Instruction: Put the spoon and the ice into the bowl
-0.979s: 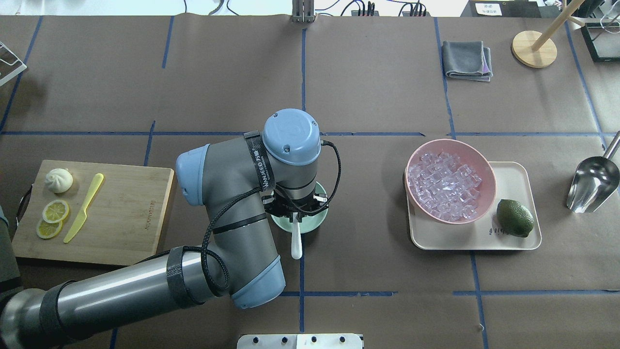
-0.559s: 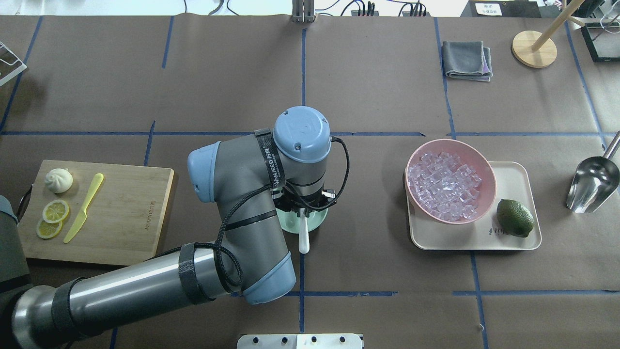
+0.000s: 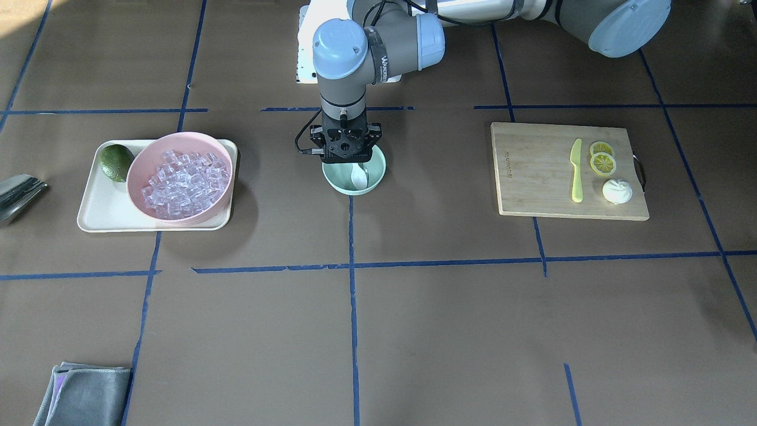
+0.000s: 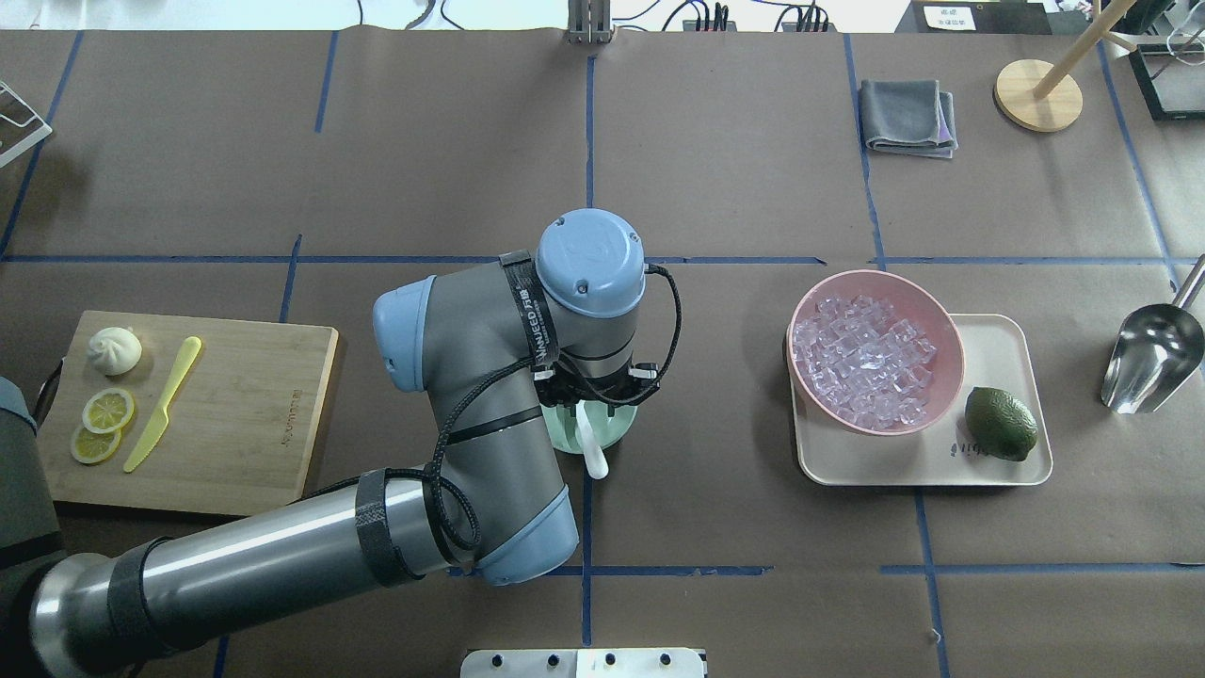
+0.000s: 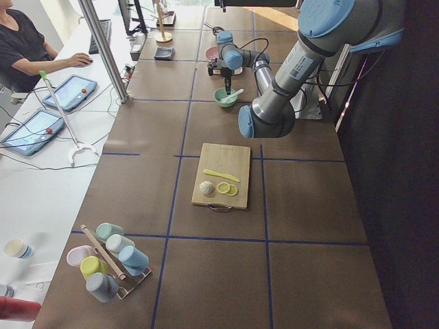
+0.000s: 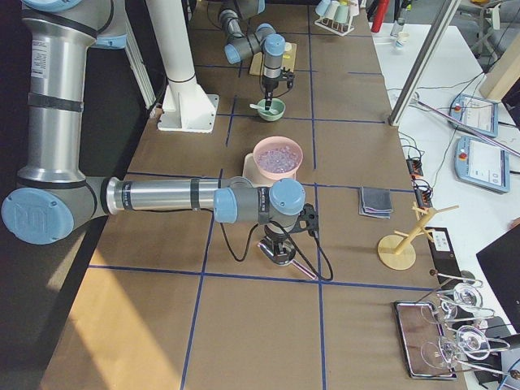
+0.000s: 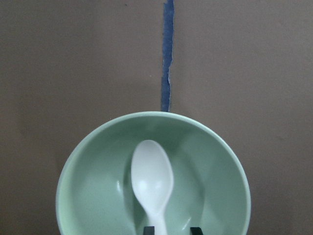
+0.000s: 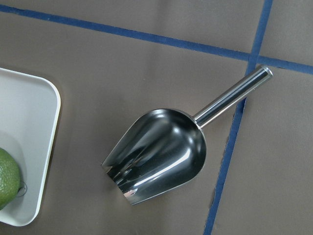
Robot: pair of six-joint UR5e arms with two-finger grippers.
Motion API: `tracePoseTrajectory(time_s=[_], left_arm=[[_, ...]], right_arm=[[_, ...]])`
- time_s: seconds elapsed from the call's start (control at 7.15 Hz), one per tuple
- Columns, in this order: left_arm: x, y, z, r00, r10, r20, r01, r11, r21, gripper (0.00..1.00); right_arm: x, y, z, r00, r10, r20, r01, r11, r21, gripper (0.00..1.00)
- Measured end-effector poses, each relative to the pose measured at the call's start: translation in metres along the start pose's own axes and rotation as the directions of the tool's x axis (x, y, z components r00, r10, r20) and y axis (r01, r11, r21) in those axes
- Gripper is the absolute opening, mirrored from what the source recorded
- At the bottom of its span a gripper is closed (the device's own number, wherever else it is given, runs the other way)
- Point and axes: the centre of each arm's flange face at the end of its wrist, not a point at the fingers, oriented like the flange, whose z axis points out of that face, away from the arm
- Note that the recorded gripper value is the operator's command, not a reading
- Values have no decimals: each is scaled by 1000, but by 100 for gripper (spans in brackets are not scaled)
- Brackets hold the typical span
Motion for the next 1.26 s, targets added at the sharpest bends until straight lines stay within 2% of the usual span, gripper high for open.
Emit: tracePoseTrajectory(time_s=[0.28, 0.42, 0.7, 0.84, 0.98, 1.26], left_arm=[[-2, -5, -9, 1000, -6, -9, 6, 1000, 9, 64], [-14, -14, -23, 1000, -19, -21, 19, 999, 25, 64], [-84, -26, -52, 997, -45, -57, 49, 997, 60, 63], [-124, -27, -69, 996, -37, -80, 42, 998, 55, 63], [-162, -26, -84, 996, -3, -94, 8, 998, 56, 64], [-232, -21, -103, 993, 75, -91, -69, 995, 73, 64]], right_arm=[[-7, -3, -4, 1000, 5, 6, -5, 1000, 11, 99], [-28, -10, -12, 999, 34, 22, -35, 999, 26, 99], [-130, -34, -27, 987, 151, 59, -154, 987, 41, 99], [-196, -50, -27, 975, 213, 70, -216, 975, 49, 99], [-256, -61, -13, 969, 239, 57, -242, 968, 66, 99], [-341, -68, 38, 980, 198, -7, -196, 976, 95, 99]])
